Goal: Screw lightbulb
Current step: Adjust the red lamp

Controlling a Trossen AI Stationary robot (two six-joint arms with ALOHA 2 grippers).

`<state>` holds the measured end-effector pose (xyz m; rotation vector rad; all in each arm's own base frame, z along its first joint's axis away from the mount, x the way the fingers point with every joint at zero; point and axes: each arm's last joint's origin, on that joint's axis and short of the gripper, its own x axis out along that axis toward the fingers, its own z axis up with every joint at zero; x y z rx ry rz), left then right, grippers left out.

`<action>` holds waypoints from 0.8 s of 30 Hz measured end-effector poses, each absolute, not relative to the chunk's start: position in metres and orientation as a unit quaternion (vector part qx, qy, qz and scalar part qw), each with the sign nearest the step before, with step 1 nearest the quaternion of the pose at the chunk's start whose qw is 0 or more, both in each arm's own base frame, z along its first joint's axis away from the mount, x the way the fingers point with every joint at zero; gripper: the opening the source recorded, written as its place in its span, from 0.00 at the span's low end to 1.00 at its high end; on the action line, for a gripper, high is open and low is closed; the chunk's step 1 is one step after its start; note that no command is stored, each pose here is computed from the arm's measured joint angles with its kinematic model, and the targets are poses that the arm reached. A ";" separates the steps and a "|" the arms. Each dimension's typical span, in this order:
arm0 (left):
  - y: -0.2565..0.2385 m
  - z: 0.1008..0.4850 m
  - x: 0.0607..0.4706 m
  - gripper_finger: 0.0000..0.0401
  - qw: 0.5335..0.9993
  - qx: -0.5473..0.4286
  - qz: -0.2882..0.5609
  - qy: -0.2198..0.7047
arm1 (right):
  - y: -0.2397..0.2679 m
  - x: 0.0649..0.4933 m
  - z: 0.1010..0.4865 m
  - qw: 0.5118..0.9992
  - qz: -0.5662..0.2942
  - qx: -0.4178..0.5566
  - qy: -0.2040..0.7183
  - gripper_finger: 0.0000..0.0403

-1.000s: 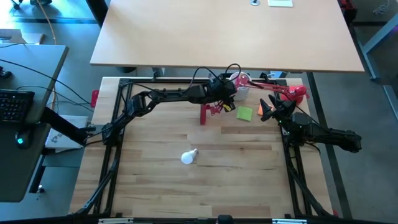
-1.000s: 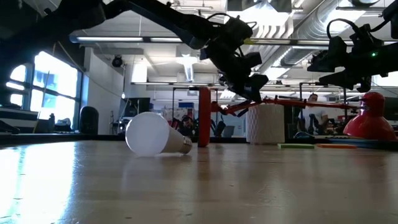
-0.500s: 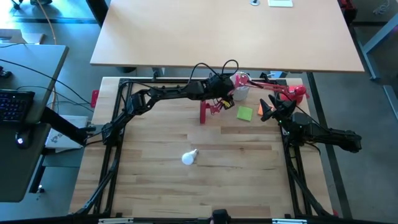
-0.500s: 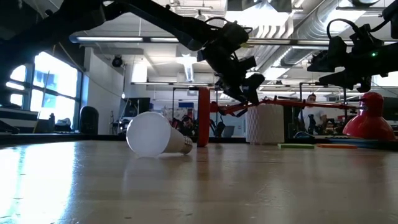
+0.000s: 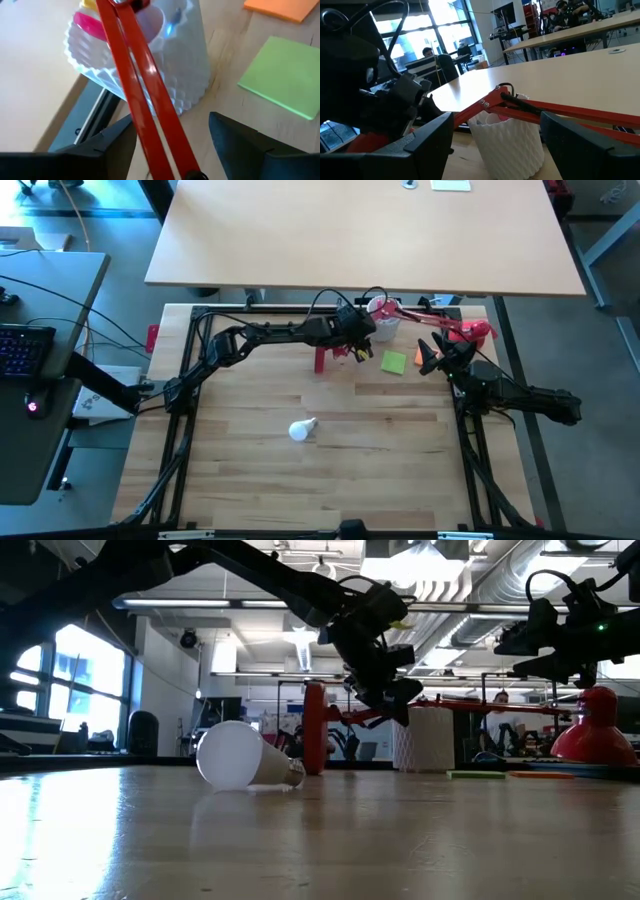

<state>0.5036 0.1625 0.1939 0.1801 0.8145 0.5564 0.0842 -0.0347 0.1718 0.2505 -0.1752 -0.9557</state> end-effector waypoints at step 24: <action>0.182 0.204 0.489 0.18 0.874 0.042 0.270 0.402 | -0.035 0.084 0.172 0.877 -0.458 0.120 -0.084 0.73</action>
